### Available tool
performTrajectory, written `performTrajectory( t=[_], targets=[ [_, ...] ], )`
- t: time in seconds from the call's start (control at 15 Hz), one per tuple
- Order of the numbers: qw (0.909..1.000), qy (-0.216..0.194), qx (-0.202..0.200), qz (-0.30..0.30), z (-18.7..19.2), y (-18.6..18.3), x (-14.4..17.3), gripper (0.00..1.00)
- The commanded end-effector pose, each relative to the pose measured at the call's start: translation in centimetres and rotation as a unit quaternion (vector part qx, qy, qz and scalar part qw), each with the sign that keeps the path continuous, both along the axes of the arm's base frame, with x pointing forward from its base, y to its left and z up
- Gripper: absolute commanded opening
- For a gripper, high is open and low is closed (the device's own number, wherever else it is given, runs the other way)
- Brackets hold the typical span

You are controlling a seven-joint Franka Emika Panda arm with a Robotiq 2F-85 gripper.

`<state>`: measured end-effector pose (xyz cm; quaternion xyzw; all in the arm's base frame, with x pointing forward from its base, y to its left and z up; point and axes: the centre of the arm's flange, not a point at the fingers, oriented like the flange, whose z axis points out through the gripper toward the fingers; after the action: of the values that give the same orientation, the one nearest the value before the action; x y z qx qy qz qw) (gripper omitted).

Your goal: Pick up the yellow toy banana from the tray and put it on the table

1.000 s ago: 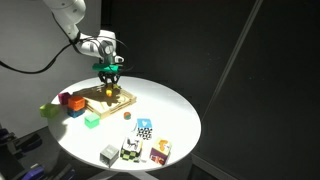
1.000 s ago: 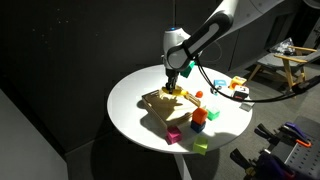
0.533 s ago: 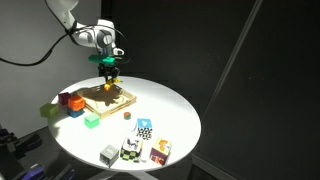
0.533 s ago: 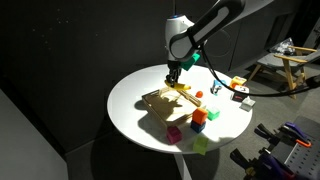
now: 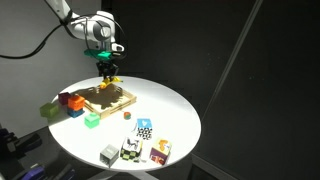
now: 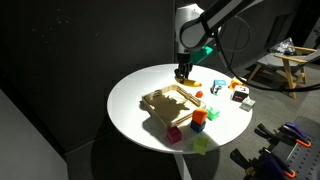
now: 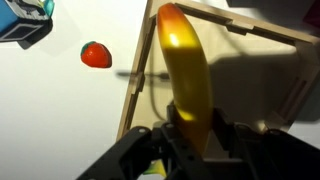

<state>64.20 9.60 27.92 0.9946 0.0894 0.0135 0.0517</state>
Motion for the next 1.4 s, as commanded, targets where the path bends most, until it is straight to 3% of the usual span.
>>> performTrajectory(
  t=[0.0, 0.73, 1.33],
  targets=[
    [0.9993, 0.014, 0.016, -0.03, 1.8, -1.6, -3.4, 0.16],
    [0.9964, 0.024, 0.062, -0.053, 2.5, -4.6, -8.6, 0.16],
    [0.9905, -0.011, 0.076, -0.114, 1.4, -9.7, -7.8, 0.16]
  ],
)
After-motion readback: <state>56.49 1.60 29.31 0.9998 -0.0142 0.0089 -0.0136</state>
